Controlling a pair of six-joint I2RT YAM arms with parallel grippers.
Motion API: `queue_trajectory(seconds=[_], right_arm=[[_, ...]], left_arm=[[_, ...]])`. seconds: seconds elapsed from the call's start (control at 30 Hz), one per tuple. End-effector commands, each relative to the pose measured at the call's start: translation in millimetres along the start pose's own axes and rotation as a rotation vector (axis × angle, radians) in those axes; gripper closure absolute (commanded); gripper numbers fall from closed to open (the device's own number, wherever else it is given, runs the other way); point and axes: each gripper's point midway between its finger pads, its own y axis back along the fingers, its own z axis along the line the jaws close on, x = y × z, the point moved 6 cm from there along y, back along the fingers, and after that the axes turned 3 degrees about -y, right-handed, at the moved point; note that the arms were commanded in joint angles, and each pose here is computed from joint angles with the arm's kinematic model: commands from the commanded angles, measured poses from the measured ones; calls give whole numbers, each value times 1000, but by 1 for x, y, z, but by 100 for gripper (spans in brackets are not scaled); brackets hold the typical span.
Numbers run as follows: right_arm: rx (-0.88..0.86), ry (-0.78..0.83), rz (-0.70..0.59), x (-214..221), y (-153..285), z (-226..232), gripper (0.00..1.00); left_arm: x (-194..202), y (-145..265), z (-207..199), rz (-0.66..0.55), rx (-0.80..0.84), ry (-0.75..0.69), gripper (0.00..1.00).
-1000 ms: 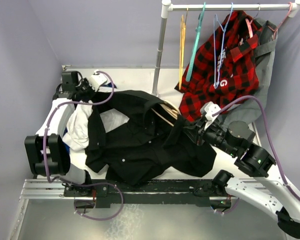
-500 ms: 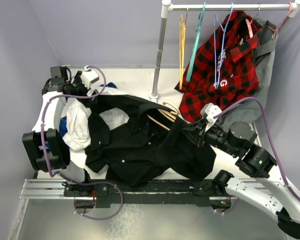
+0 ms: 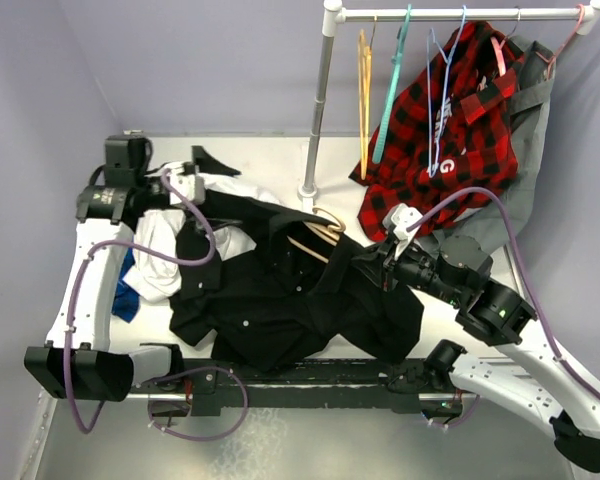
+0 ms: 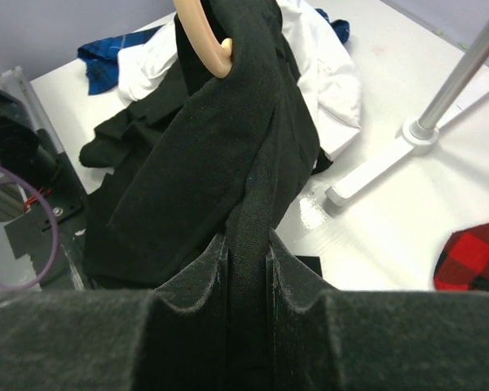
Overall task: Place the shirt on the hanger
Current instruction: Hang the shirt on the hanger, then place the hanger at the clothesline.
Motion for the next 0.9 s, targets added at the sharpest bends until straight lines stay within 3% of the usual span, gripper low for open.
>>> queue_trajectory(seconds=[0.0,0.17,0.4,0.53,0.7,0.87], right_arm=[[77,-17,-127,-16,0,-8,100],[98,-35,-143,-16,-2,-11,100],[170,-68,-118,-13,6,-17,100],[294,-207,-116,-7,17,-24,100],[388,-476,-176,23,23,-28,100],[502,-641,-191,60,28,-37,100]], left_arm=[[-25,-36,4,-68,6,283,1],[-13,-47,11,-2,-69,311,1],[9,-66,1,34,-7,315,1],[-2,-69,0,83,-65,355,1],[-19,-57,18,175,-269,478,1],[-32,-54,20,179,-269,497,1]])
